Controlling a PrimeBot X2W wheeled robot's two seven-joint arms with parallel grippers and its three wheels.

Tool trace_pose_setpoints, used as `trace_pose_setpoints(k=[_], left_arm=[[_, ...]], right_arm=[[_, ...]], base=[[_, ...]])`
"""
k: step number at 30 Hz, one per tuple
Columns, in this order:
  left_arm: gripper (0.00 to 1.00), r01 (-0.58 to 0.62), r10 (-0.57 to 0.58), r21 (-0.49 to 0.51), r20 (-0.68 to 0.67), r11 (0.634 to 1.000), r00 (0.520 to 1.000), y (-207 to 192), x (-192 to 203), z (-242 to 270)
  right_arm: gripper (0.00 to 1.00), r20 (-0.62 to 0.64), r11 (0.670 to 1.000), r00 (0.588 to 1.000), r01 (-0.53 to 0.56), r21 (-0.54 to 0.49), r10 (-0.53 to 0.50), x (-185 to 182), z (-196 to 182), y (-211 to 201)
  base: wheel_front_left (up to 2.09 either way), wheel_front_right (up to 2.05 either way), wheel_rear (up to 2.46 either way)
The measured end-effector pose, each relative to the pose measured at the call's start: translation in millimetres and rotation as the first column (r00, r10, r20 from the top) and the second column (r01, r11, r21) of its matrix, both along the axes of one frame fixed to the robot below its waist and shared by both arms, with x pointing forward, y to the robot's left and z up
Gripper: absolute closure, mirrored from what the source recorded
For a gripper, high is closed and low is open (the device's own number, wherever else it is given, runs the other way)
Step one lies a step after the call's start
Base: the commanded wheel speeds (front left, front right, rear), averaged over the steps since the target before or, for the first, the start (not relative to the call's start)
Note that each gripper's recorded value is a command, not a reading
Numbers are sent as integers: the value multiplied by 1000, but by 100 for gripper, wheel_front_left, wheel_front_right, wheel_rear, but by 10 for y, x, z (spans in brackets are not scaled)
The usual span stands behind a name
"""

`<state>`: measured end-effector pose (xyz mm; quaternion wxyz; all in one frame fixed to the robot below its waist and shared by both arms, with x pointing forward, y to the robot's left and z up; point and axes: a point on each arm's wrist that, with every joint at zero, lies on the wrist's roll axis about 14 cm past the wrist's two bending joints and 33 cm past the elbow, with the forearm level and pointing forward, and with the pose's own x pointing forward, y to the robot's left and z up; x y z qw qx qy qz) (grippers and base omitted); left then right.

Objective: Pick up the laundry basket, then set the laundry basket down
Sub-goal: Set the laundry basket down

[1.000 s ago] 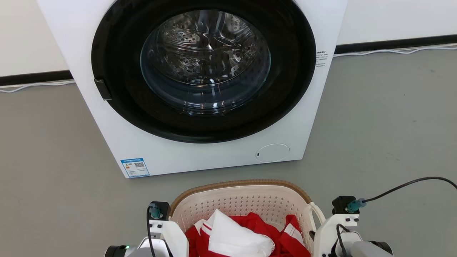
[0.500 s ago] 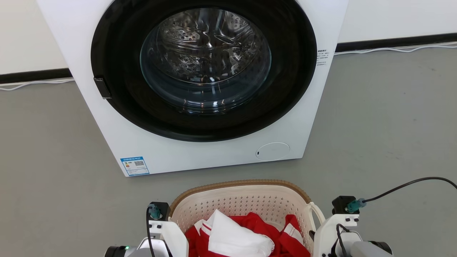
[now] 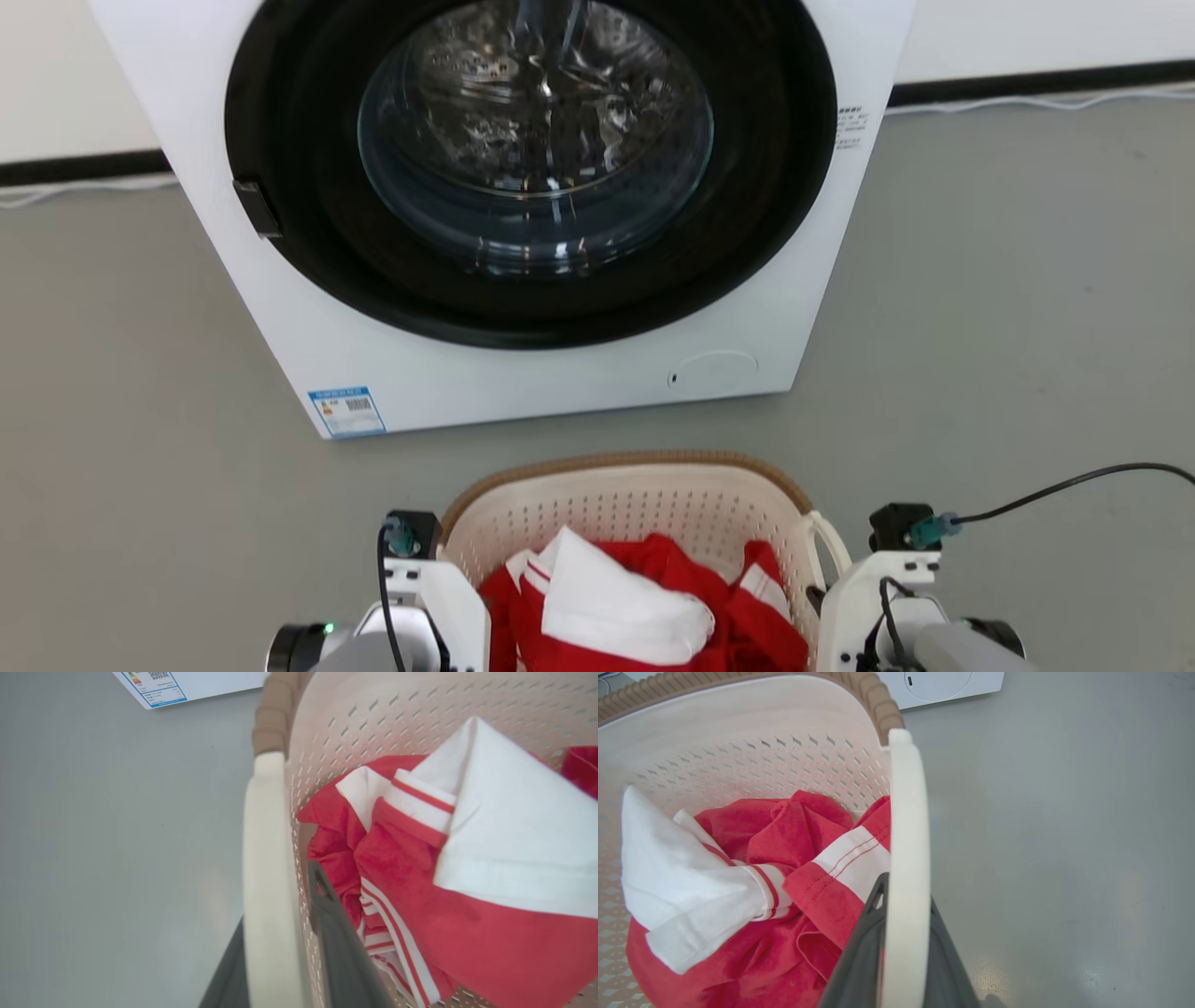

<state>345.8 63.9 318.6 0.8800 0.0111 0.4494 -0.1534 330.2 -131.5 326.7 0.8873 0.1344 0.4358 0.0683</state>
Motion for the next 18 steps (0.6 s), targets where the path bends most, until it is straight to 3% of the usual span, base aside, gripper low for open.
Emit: trace_pose_setpoints(k=[11,18], left_arm=[[100,-36,37,-16,66,999,997,20,633,-60],[100,-48,50,-25,61,999,997,20,994,-304]], right_arm=[[100,92,1000,996,2,0,-2,608,-12,23],[100,113,1000,994,5,-3,-5,943,-216,20]], base=[[0,0,0],[0,0,0]])
